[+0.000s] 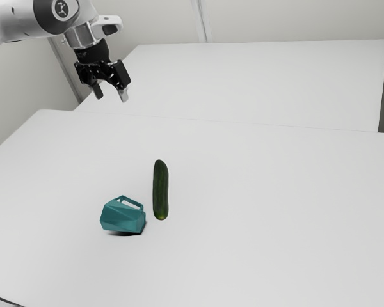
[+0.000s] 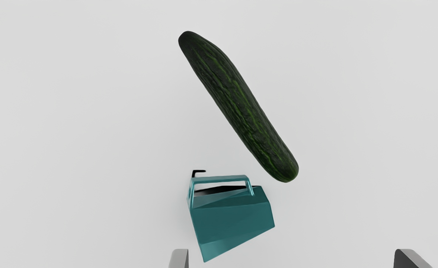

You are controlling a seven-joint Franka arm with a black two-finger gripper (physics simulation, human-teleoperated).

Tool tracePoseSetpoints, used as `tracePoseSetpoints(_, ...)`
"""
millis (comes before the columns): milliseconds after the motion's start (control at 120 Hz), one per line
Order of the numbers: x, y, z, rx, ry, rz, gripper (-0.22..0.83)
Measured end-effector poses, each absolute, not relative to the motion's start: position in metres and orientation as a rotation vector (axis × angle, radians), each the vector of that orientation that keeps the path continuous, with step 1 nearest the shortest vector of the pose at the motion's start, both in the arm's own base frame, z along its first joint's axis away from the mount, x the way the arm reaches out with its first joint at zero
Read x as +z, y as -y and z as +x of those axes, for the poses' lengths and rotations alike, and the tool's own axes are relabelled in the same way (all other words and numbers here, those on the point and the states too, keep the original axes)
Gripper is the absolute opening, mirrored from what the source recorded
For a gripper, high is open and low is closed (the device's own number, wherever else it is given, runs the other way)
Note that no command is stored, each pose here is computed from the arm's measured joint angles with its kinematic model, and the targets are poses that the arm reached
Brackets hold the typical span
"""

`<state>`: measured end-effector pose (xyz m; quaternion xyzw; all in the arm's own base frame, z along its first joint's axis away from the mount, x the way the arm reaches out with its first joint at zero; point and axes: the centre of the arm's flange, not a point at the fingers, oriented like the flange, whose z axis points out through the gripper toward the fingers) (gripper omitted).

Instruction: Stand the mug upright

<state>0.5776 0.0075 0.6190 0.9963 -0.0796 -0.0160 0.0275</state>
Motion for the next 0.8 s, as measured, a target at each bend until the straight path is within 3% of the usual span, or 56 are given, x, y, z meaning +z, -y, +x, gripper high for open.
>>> tracePoseSetpoints(375, 0.605, -0.011, 0.571, -0.091, 0.252, 3.048, 0.62)
tracePoseSetpoints(600, 0.577, -0.067, 0.516, -0.136, 0.066, 2.832, 0.61)
tracePoseSetpoints(800, 0.522, -0.138, 0.472, -0.12, -0.098, 2.644, 0.62)
